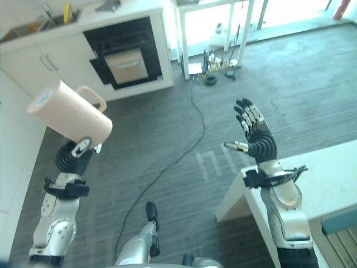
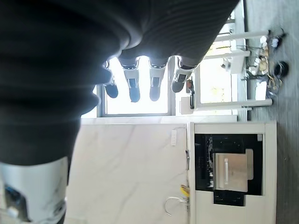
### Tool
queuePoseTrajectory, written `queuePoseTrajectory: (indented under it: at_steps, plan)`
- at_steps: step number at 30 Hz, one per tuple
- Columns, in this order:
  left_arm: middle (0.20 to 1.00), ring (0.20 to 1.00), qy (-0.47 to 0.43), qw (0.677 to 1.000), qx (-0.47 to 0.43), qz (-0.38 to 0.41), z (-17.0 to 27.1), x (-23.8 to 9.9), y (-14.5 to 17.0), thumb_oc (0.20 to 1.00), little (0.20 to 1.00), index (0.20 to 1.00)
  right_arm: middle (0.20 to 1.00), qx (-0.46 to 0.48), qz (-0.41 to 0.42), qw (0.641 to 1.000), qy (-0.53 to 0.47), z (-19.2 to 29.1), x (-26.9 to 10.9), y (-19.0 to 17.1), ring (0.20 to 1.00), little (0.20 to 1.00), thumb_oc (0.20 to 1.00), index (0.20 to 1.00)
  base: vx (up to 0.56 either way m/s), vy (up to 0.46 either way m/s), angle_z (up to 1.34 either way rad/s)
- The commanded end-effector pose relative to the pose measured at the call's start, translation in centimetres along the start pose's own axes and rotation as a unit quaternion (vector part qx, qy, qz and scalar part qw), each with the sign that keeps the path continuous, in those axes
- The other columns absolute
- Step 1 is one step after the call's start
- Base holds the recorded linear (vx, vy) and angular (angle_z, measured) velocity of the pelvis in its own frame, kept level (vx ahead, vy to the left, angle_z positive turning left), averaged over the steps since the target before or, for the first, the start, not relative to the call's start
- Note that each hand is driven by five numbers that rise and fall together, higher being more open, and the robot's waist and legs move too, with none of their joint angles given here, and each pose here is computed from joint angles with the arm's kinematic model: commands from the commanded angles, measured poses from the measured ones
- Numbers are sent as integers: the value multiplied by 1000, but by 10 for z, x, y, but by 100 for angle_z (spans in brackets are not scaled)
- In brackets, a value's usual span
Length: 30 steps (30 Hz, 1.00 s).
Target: Place the dishes in the dishwasher.
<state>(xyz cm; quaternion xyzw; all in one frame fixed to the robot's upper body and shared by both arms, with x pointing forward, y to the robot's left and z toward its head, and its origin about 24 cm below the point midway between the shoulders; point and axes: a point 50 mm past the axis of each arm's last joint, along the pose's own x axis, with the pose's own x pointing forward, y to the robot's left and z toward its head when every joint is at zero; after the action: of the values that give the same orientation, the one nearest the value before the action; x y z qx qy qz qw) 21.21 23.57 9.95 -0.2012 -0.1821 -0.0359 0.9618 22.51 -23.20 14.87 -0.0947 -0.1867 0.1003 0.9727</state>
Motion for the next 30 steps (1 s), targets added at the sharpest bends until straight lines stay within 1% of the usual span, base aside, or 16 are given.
queuePoseTrajectory:
  at_steps: [1, 5, 8, 12, 14, 18, 24, 26, 30]
  plan:
    - [200, 200, -111, 988, 32, -103, 43, 21, -36, 200, 200, 200, 1000, 10, 5, 995, -100, 34, 0, 3, 1000, 1000, 1000, 1000, 641, 543, -114]
    - [200, 200, -109, 984, 37, -135, 48, 33, -45, 200, 200, 200, 1000, 14, -13, 994, -109, 38, -1, 5, 1000, 1000, 1000, 1000, 378, 336, -35]
    - [200, 200, -100, 983, 43, -146, 48, 41, -50, 200, 200, 200, 1000, 8, -27, 994, -109, 36, 1, 8, 1000, 1000, 1000, 1000, 256, 281, 60]
    - [200, 200, -89, 984, 33, -148, 44, 39, -52, 200, 200, 200, 1000, 6, -27, 995, -96, 29, -3, 15, 1000, 1000, 1000, 1000, 269, 325, 73]
    - [200, 200, -97, 986, 33, -131, 45, 39, -51, 200, 200, 200, 1000, 11, -17, 995, -95, 26, 1, 19, 1000, 1000, 1000, 1000, 207, 229, 8]
    - [200, 200, -101, 985, 33, -138, 47, 40, -49, 200, 200, 200, 1000, 14, -21, 994, -104, 29, 5, 13, 1000, 1000, 1000, 1000, 170, -37, 5]
    - [200, 200, -102, 987, 25, -125, 41, 36, -49, 200, 200, 200, 1000, 23, -17, 994, -104, 31, 10, 13, 1000, 1000, 1000, 1000, 161, -47, -11]
    - [200, 200, -90, 987, 22, -131, 43, 34, -49, 200, 200, 200, 1000, 27, -26, 995, -96, 30, 0, 12, 1000, 1000, 1000, 1000, 330, -289, 35]
    - [200, 200, -93, 987, 23, -127, 48, 30, -44, 200, 200, 200, 1000, 34, -25, 994, -99, 31, -2, 13, 1000, 1000, 1000, 1000, 233, -254, 97]
